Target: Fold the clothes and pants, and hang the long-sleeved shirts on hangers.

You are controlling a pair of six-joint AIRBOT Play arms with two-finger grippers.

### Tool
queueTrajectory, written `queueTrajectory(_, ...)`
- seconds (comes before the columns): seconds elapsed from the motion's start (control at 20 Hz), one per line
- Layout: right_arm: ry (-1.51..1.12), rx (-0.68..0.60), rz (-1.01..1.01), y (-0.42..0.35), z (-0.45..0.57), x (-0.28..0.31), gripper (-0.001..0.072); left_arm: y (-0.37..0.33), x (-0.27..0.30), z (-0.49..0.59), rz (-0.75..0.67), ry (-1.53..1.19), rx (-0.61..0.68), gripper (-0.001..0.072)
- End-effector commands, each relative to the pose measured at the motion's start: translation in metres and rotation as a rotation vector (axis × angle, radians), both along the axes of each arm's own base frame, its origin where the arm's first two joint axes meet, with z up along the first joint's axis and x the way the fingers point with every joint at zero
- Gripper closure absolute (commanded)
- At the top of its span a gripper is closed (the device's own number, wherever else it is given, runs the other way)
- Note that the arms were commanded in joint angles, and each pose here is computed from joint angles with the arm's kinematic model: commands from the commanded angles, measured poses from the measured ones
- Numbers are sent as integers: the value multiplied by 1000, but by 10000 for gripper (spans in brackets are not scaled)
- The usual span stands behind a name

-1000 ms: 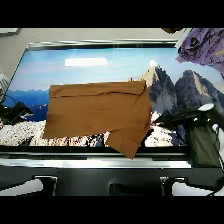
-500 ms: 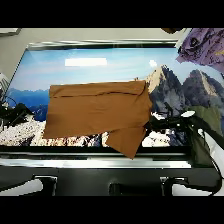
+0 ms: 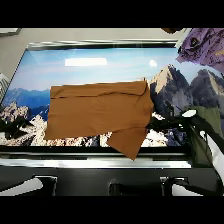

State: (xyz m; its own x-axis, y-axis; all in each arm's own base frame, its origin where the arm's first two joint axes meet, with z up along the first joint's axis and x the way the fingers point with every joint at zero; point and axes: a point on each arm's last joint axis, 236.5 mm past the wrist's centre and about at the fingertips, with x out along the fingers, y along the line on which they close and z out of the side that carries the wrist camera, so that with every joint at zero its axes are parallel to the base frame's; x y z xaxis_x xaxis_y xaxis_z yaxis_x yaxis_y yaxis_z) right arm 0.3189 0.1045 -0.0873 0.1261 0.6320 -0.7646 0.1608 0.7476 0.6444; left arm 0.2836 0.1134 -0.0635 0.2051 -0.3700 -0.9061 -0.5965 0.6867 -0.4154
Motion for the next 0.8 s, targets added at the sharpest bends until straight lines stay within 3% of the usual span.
queueTrajectory(0.0,-11,26,14,6,18,-5,686,-14,-21,-27,32,-40,-95,170)
queueTrajectory(0.5,-16,28,-10,6,26,-3,686,-63,-28,-54,-72,7,-198,181)
queueTrajectory(0.55,-15,29,-10,6,26,-3,686,-68,-28,-56,-90,17,-205,216)
queueTrajectory(0.6,-14,29,-9,6,26,-3,686,-72,-28,-57,-103,21,-207,308)
queueTrajectory(0.7,-13,30,-9,6,26,-3,686,-74,-27,-57,-110,21,-207,633)
queueTrajectory(0.75,-12,30,-9,6,26,-4,686,-74,-27,-56,-111,20,-207,691)
